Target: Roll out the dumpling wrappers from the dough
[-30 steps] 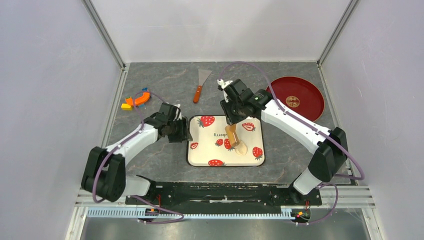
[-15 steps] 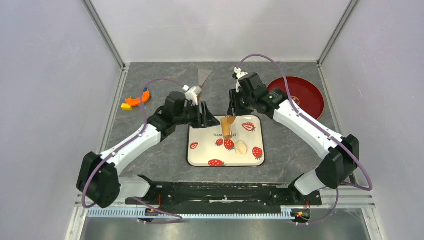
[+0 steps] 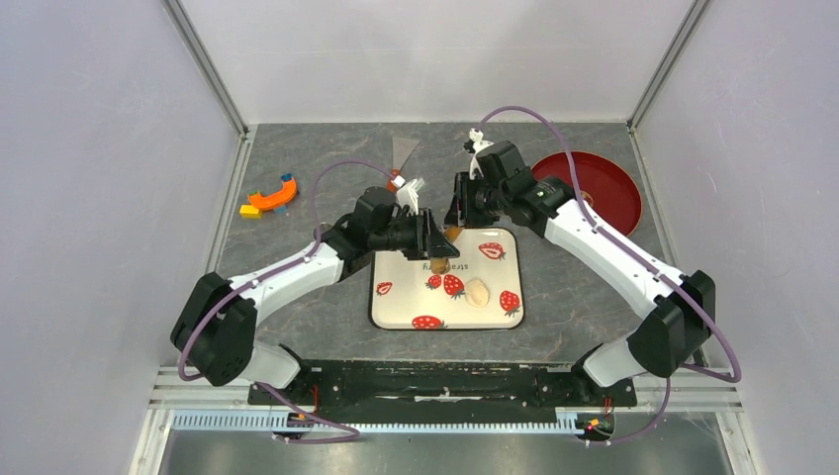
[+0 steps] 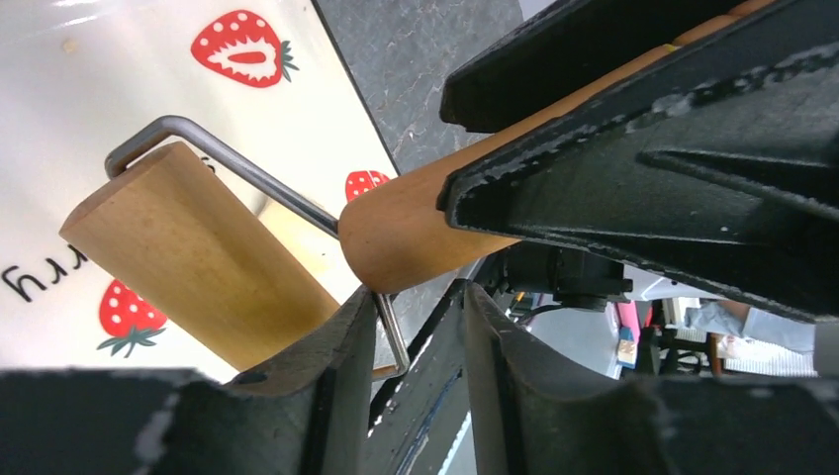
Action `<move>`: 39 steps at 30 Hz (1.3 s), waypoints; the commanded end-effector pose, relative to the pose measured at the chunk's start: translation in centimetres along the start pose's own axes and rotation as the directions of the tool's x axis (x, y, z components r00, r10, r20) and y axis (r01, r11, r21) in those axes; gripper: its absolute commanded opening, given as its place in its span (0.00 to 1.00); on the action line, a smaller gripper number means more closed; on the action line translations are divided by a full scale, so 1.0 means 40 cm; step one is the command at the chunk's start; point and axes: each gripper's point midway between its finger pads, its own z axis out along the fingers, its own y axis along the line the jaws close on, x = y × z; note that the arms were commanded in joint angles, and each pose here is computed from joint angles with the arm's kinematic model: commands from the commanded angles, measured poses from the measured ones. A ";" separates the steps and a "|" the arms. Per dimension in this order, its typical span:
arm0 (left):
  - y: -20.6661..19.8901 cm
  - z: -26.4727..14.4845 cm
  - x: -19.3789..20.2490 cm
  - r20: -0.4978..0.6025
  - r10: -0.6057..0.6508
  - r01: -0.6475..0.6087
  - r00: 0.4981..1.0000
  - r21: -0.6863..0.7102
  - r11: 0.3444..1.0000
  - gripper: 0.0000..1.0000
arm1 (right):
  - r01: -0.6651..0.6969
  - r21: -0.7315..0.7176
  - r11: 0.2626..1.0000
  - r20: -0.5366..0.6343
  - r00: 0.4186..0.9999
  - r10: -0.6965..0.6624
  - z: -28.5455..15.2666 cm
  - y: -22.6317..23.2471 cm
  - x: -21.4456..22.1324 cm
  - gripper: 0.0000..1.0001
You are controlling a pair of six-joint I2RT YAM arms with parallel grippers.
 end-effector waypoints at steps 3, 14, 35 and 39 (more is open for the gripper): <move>-0.039 0.012 -0.014 0.014 0.000 -0.001 1.000 0.056 0.998 0.16 | -0.014 -0.105 0.994 0.114 0.993 0.026 -0.056 0.065 -0.085 0.00; 0.064 -0.080 -0.052 -0.008 0.223 -0.215 0.975 -0.302 0.929 0.02 | 0.044 -0.187 0.981 0.092 0.995 -0.027 -0.073 0.049 -0.035 0.77; 0.051 -0.203 -0.089 -0.095 0.519 -0.478 0.850 -0.552 0.683 0.02 | -0.100 -0.503 0.859 -0.152 0.988 0.026 -0.014 0.141 0.072 0.75; 0.041 -0.198 -0.098 -0.086 0.524 -0.477 0.847 -0.559 0.679 0.02 | -0.119 -0.513 0.850 -0.189 0.982 0.023 -0.006 0.145 0.092 0.67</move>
